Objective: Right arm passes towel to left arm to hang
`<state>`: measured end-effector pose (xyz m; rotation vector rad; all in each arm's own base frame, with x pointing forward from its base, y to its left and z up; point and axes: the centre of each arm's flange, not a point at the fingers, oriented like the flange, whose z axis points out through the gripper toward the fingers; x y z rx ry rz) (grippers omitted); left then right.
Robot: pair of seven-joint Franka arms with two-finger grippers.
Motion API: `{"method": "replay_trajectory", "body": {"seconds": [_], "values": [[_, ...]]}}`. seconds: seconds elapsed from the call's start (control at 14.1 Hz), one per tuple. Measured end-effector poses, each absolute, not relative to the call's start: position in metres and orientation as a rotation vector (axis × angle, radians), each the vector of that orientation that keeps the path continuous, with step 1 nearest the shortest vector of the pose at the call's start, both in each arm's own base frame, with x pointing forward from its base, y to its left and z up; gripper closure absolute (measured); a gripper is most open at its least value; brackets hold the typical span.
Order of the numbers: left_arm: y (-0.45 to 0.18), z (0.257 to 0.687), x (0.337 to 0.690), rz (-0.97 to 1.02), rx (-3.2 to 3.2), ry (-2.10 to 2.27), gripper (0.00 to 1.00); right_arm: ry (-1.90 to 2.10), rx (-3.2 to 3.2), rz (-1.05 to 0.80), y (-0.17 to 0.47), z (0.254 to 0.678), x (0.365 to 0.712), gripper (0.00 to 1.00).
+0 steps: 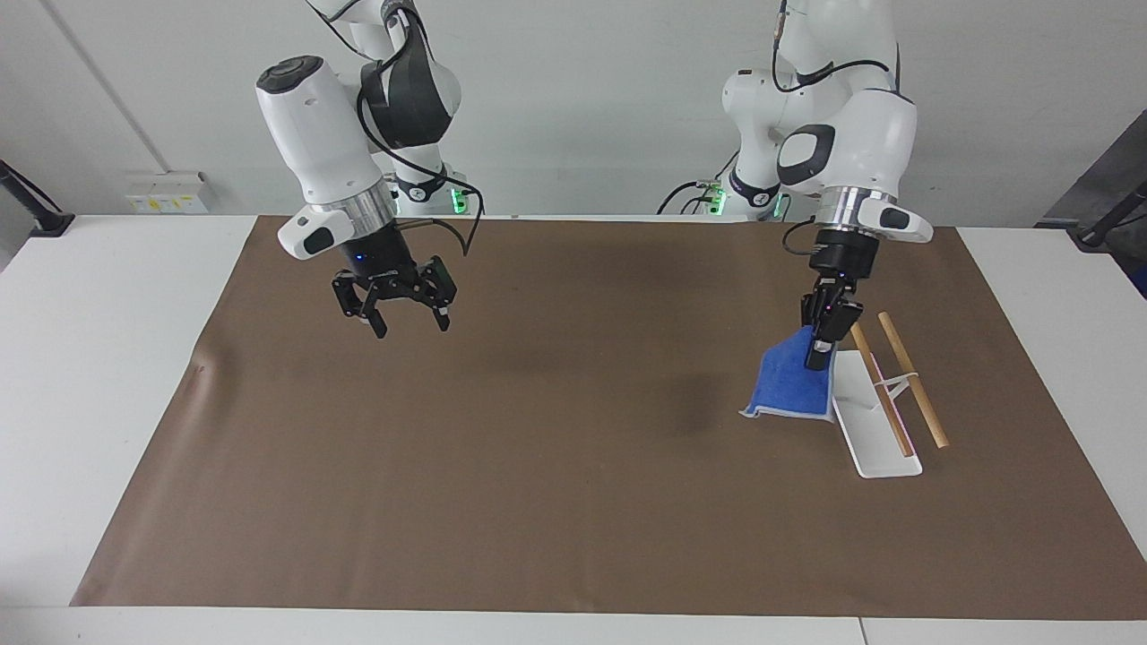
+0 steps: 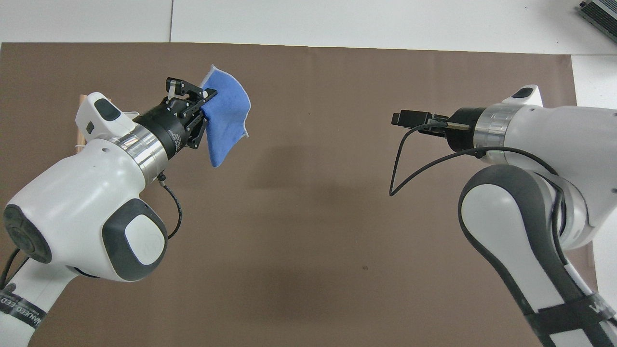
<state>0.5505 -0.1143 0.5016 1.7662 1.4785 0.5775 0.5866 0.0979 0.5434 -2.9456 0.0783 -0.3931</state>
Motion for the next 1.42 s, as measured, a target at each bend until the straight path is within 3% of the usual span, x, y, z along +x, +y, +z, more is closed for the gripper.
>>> {"method": "replay_trajectory", "body": {"seconds": [0.78, 1.42], "values": [[0.01, 0.48, 0.55, 0.72, 1.632, 1.693, 0.98, 0.184, -3.069, -0.129, 0.03, 0.656, 0.55, 0.0], [0.083, 0.447, 0.545, 0.739, 1.573, 1.859, 0.98, 0.279, -3.074, -0.009, -0.004, 0.66, 0.529, 0.0]]}}
